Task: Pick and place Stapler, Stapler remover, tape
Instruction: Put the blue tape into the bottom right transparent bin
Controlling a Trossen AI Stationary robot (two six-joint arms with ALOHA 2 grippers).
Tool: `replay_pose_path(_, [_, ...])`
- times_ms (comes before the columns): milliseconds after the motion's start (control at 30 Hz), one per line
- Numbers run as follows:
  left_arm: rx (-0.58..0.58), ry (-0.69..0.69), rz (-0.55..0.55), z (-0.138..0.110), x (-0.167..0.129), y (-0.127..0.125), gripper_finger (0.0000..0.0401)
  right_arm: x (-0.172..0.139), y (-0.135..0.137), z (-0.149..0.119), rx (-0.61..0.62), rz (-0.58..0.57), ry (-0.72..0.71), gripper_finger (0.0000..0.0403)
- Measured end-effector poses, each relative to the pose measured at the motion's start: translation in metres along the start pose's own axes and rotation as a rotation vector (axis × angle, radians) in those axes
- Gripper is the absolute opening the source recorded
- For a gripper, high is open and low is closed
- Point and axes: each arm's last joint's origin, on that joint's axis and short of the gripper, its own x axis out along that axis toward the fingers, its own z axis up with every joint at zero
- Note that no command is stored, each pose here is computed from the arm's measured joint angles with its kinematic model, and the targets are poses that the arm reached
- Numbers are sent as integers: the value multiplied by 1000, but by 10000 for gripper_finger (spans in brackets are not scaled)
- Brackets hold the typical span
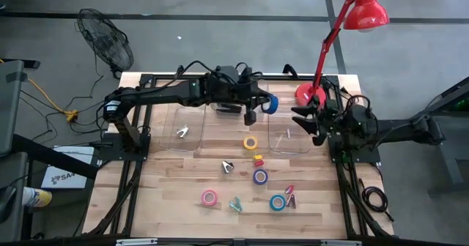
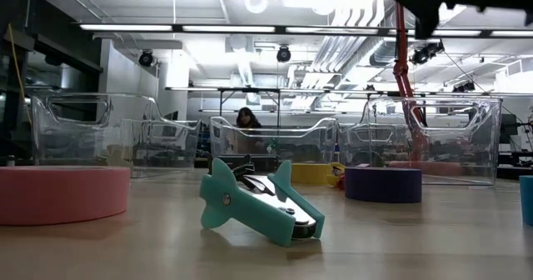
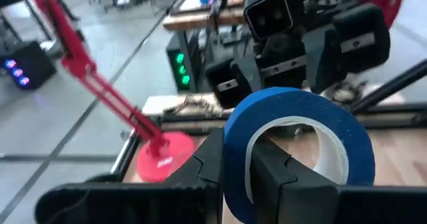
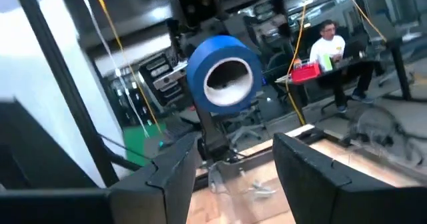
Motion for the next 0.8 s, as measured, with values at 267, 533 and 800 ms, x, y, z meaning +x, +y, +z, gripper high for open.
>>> replay_pose_path(267, [-16,-99,-62,9,0,-1,33,48,23,41,-163,144,67,189])
replay_pose_path(533, [-17,-114,-68,10,0,-1,33,81,27,42,-213,139,139,189])
replay_pose_path(800, [-36,-108,-81,9,0,-2,33,96,29,42,-140,164,154,187])
